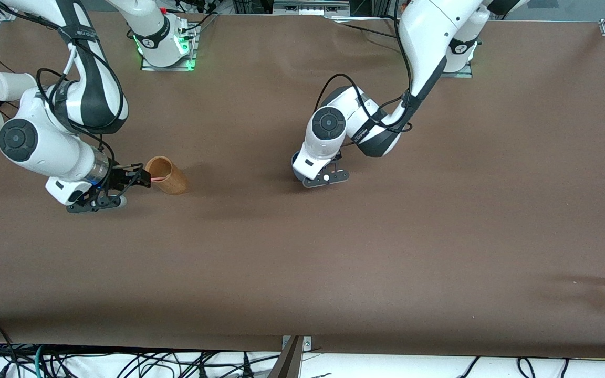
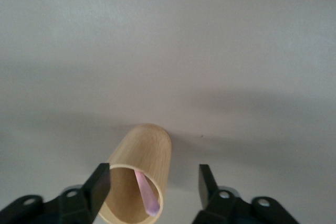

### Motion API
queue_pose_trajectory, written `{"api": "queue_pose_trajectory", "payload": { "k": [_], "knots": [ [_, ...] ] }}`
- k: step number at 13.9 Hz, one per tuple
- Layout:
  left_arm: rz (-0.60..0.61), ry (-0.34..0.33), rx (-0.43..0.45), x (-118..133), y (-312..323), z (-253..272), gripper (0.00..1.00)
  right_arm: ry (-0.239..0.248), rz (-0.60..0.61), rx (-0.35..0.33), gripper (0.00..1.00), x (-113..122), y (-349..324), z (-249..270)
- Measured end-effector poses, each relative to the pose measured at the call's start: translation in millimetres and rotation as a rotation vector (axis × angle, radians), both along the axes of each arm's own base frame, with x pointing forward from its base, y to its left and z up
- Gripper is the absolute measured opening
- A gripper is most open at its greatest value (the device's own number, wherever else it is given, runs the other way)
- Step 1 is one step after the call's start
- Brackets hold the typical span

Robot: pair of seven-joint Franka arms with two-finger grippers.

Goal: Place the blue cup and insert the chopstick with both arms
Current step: 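Carry the blue cup toward the table middle while the right gripper reaches the stick, then release the blue cup and raise the left gripper while the right gripper grasps the stick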

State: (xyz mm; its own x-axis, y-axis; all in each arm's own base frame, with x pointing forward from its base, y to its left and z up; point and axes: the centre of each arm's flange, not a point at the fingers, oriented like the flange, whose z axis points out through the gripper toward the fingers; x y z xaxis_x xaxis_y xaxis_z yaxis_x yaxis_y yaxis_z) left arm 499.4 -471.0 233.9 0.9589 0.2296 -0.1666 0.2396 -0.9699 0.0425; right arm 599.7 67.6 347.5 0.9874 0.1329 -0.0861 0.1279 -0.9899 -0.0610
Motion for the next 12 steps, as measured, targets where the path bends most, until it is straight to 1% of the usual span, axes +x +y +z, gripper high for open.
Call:
{"api": "queue_pose_trajectory", "payload": {
  "k": [1,2,3,4,6,7,8,10,11,12],
  "knots": [
    [0.001,0.0,0.002,1.3,0.4,2.4,0.68,0.003,-0.001,0.0,0.64,-2.9,-0.3,-0.9],
    [0.0,0.002,0.008,3.0,0.9,9.5,0.79,0.004,-0.001,-0.001,0.62,-4.7,-0.5,-1.5],
    [-0.002,0.006,0.017,4.6,1.4,20.5,0.88,0.003,-0.002,-0.001,0.58,-6.0,-0.7,-2.2],
    [-0.005,0.005,0.026,5.9,2.4,37.0,0.99,0.002,-0.002,-0.001,0.56,-7.2,-0.8,-3.2],
    [-0.018,-0.006,0.039,5.9,6.3,76.8,1.0,0.002,-0.002,-0.001,0.54,-8.2,-1.0,-4.4],
    [-0.036,-0.016,0.044,5.4,10.1,98.0,1.0,0.0,-0.002,-0.001,0.5,-8.1,-1.0,-4.3],
    [-0.06,-0.026,0.046,6.8,17.2,119.0,1.0,-0.001,-0.002,-0.001,0.49,-8.0,-1.0,-3.9],
    [-0.108,-0.051,0.045,18.1,44.9,163.2,1.0,-0.004,-0.003,0.0,0.36,-7.7,-1.0,-3.3],
    [-0.131,-0.061,0.046,26.5,65.1,186.3,1.0,-0.006,-0.003,0.0,0.36,-7.6,-0.9,-3.2],
    [-0.151,-0.065,0.051,35.1,87.5,210.0,1.0,-0.007,-0.003,0.0,0.28,-7.5,-1.0,-3.0]
  ]
}}
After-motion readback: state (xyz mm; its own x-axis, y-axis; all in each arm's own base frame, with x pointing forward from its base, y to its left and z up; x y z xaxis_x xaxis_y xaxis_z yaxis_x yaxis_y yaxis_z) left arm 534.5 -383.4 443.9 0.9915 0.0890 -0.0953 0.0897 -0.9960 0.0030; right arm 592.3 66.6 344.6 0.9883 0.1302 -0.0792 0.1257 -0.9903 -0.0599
